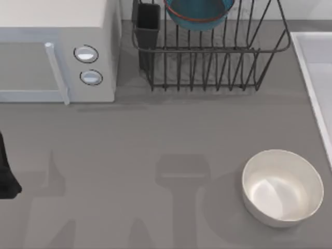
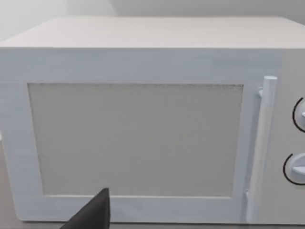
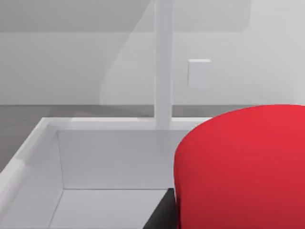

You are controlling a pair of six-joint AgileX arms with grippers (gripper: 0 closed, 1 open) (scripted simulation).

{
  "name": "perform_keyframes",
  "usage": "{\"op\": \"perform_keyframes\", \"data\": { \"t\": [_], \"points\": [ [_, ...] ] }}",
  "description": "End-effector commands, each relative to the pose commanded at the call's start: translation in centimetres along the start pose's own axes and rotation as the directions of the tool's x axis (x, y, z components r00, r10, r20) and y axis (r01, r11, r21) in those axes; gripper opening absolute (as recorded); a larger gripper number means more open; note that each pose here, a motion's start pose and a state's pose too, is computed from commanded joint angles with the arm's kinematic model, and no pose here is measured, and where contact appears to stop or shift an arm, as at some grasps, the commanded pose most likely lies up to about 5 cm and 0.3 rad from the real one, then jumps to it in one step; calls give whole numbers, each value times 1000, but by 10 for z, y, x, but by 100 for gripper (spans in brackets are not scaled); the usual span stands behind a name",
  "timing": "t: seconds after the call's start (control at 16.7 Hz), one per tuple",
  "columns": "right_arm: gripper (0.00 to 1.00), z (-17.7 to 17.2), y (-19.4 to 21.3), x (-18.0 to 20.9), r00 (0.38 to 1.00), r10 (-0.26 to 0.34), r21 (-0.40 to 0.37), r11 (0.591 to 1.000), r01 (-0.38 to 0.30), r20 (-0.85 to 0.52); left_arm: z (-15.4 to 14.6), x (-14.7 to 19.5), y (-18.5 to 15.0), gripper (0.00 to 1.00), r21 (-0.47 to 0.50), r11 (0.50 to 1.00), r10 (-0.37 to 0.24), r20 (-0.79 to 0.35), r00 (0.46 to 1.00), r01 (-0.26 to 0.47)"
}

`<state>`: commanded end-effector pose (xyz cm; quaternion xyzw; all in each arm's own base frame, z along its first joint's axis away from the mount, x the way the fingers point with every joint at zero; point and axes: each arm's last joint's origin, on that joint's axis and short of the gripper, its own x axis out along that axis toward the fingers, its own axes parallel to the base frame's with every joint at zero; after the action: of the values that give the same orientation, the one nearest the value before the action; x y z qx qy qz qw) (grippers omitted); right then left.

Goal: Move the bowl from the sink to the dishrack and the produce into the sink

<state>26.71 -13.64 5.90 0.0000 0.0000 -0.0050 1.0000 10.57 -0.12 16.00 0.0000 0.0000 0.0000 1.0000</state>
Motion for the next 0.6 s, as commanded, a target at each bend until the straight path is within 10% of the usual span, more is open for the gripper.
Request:
{"op": "perform_keyframes", "data": {
  "t": [0.6],
  "points": [
    [83,0,0,0,1000,0,0,1000,0,0,0,0,0,100,0,1000,0,0,1000,0]
  ]
}}
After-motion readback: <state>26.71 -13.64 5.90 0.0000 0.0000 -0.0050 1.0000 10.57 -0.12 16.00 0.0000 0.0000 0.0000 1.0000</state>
